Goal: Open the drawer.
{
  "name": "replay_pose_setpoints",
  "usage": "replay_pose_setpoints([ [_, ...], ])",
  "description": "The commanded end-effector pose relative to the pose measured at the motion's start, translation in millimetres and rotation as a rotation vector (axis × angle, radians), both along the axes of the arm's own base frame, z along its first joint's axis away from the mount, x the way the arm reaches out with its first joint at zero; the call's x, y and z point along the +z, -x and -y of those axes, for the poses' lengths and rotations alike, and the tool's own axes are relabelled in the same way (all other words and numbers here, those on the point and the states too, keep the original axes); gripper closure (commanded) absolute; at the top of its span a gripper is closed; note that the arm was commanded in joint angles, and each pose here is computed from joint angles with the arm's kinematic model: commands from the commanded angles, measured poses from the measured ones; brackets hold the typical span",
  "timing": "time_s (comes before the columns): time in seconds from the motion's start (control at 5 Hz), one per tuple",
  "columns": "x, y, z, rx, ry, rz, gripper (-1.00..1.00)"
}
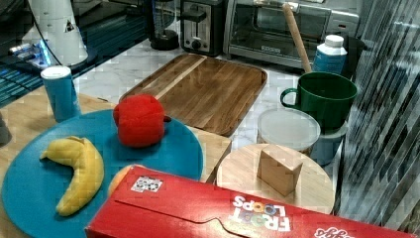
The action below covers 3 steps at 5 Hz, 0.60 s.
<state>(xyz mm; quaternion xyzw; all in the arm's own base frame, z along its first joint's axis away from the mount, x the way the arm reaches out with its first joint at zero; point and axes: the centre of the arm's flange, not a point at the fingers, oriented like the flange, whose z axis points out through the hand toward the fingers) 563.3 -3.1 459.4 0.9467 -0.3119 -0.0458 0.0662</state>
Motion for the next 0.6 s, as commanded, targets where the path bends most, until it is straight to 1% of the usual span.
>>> replay_pose_setpoints([
  [0.2, 27.2, 5.7, 84.0, 0.31, -0.058, 0.046, -1.0],
  [0.4, 20.7, 6.3, 114.9, 0.412, -0.086, 0.033, -1.0],
  [0.6, 12.3, 8.6, 138.6, 0.47, -0.106, 0.051, -1.0],
])
